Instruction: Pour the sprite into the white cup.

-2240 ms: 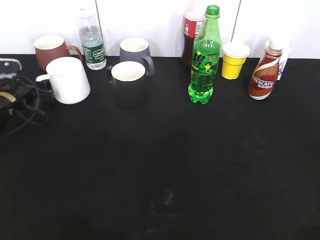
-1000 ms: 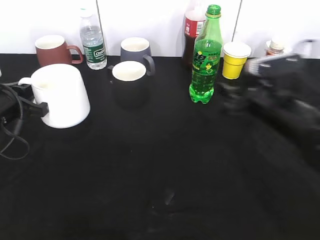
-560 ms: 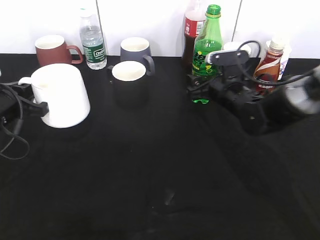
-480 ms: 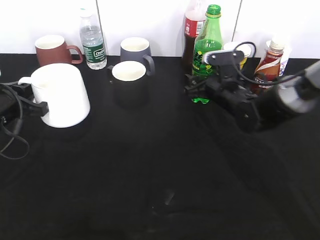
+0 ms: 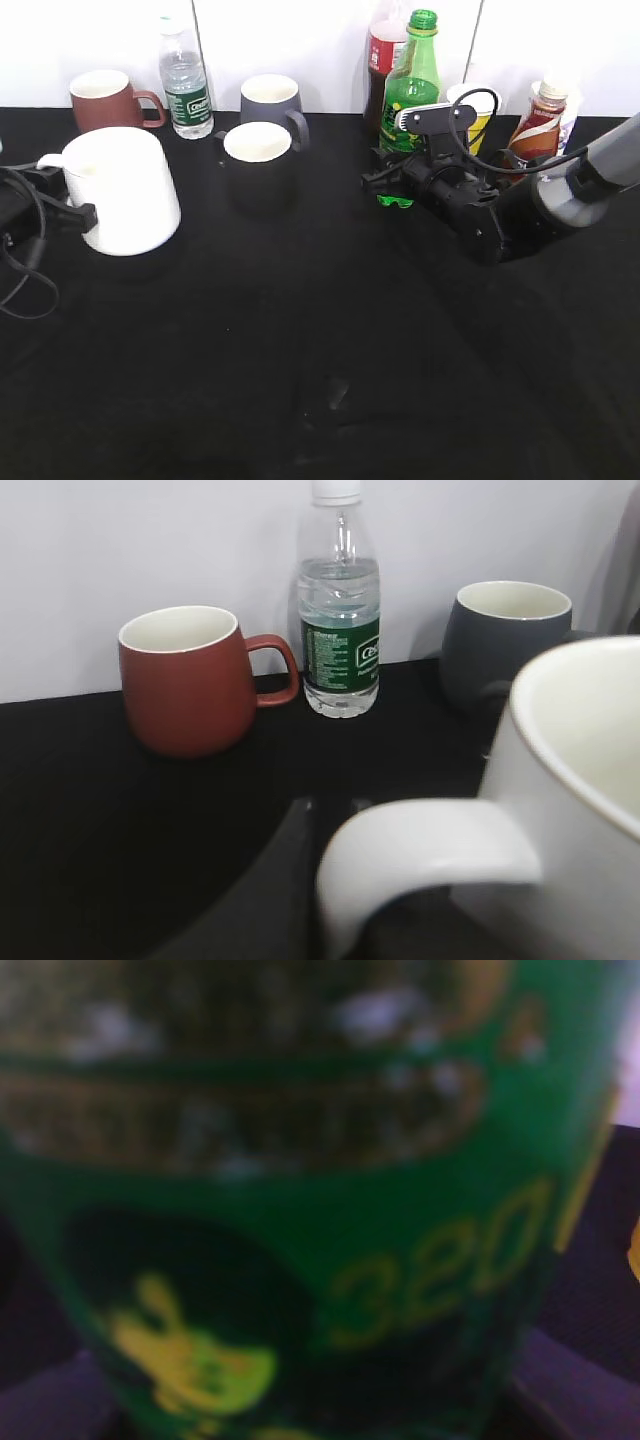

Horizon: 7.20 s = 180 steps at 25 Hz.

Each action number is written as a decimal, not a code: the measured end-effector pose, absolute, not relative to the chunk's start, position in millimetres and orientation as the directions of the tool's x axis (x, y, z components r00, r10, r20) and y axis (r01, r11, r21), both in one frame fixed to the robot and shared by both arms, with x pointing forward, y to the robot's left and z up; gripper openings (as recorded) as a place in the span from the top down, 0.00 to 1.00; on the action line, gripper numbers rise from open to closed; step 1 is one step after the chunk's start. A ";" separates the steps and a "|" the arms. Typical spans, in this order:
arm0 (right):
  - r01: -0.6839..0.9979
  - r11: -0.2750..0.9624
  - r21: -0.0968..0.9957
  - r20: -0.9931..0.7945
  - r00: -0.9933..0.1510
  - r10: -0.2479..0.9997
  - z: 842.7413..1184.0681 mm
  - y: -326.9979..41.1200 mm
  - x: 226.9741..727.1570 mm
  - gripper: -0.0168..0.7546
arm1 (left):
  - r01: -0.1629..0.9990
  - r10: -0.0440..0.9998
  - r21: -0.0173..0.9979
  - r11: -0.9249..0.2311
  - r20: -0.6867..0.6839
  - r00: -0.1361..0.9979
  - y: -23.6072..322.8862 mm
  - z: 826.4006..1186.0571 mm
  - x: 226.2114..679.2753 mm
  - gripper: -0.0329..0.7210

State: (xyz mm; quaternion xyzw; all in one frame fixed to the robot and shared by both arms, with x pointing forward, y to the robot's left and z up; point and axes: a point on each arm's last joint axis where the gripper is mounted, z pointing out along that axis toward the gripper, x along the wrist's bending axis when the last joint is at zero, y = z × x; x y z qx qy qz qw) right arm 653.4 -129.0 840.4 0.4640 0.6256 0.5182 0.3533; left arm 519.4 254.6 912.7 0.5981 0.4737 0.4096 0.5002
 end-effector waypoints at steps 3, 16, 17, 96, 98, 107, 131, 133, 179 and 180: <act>0.250 0.051 0.967 0.035 -0.329 0.944 862.4 -134.7 637.4 0.44 | 0.161 0.966 0.986 -0.038 -0.005 0.259 250.3 912.6 518.4 0.89; -0.106 0.481 0.870 -0.431 -0.636 0.640 950.3 -55.8 583.5 0.44 | 0.124 0.790 0.990 -0.071 -0.020 0.613 192.4 917.3 502.6 0.88; -0.151 0.559 0.815 -0.524 -0.604 0.601 949.2 -58.2 585.2 0.44 | 0.105 0.778 0.992 -0.076 -0.007 0.628 187.4 919.7 503.9 0.88; -0.424 0.897 0.122 -0.990 0.007 0.138 976.7 -78.8 601.9 0.45 | 0.075 0.874 0.993 -0.094 0.046 0.483 198.3 923.7 518.3 0.88; -0.422 0.872 0.250 -0.967 -0.056 0.250 976.0 -78.6 601.8 0.45 | 0.075 0.874 0.993 -0.094 0.047 0.483 198.3 923.7 518.3 0.88; -0.194 0.347 0.918 -0.397 -0.488 0.778 969.0 -68.5 596.2 0.45 | 0.112 0.987 0.993 0.030 -0.048 0.155 241.9 923.1 532.3 0.88; -0.028 0.099 0.995 -0.098 -0.554 0.827 967.8 -65.3 594.1 0.45 | 0.100 0.997 0.993 0.066 -0.069 0.021 269.1 822.2 644.1 0.48; -0.016 0.083 0.996 -0.078 -0.534 0.842 967.8 -67.2 595.3 0.45 | 0.132 0.998 0.989 0.063 -0.066 0.020 270.6 828.0 627.3 0.48; 0.735 0.349 0.581 -0.132 -0.338 0.932 1120.5 -261.9 348.4 0.22 | 0.705 0.988 0.700 -0.113 0.001 0.157 294.3 1120.4 290.4 0.27; 0.712 0.336 0.617 -0.123 -0.334 0.934 1116.5 -270.4 330.2 0.22 | 0.659 0.986 0.742 -0.120 0.009 0.169 298.5 1117.5 273.6 0.27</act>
